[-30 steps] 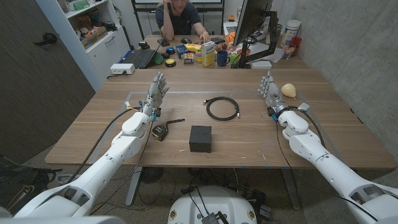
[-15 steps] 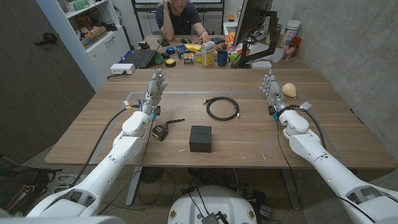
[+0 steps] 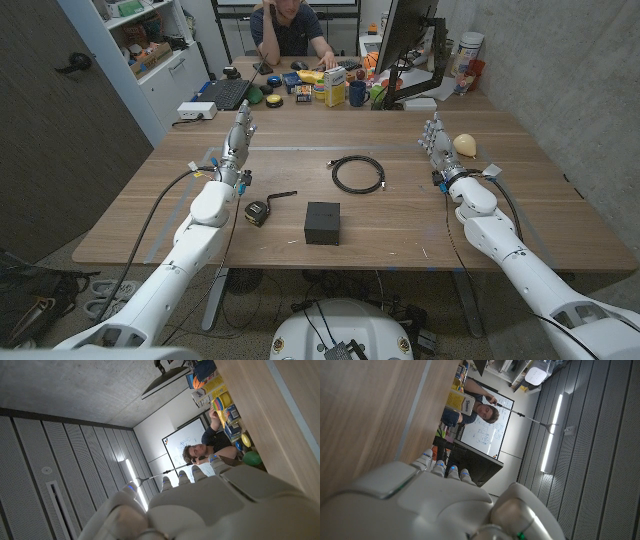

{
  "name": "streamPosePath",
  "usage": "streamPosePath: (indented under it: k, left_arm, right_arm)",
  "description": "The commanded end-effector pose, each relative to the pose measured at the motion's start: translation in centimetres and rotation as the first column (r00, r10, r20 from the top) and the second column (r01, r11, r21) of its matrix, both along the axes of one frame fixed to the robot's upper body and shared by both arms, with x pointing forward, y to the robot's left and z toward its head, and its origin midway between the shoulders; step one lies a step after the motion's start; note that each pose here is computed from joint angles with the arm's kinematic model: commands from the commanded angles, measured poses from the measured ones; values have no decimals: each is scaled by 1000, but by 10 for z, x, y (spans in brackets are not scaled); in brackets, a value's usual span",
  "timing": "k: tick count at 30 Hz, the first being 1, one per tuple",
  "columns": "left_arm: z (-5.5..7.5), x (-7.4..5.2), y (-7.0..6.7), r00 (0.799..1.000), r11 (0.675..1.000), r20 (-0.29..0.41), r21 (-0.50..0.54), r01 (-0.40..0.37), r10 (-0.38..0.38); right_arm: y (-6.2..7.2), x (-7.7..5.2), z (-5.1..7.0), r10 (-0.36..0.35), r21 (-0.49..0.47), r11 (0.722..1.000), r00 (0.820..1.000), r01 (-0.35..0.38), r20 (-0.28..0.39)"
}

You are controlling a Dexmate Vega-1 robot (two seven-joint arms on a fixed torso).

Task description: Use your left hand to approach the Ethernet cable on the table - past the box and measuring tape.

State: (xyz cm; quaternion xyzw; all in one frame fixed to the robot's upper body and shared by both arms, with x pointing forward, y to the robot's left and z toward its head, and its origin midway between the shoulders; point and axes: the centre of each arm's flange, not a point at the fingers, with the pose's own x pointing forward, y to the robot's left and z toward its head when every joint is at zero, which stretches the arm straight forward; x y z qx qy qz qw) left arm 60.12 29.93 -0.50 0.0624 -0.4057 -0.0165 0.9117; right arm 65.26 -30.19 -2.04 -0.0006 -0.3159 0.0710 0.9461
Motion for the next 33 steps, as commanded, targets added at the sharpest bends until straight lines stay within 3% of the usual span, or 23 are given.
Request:
streamPosePath:
  k: [1, 12, 21, 30, 33]
  left_arm:
    - [4, -39, 3, 985, 989, 133, 83, -120, 108]
    - [0, -71, 3, 935, 943, 261, 167, -289, 240]
    - [-2, -98, 2, 864, 885, 379, 193, -425, 332]
    - [9, -109, -6, 811, 821, 475, 269, -504, 342]
    - [14, -109, -10, 804, 815, 497, 282, -506, 327]
  right_arm:
    - [-4, 0, -2, -7, 5, 1000, 1000, 7, 3]
    - [-7, -1, -4, -6, 9, 1000, 1000, 6, 4]
    - [-7, -3, -4, 3, 10, 1000, 1000, -3, 7]
    - [-8, -6, -10, 3, 13, 1000, 1000, -3, 1]
    - [-10, -8, -11, -1, 14, 1000, 1000, 1, 1]
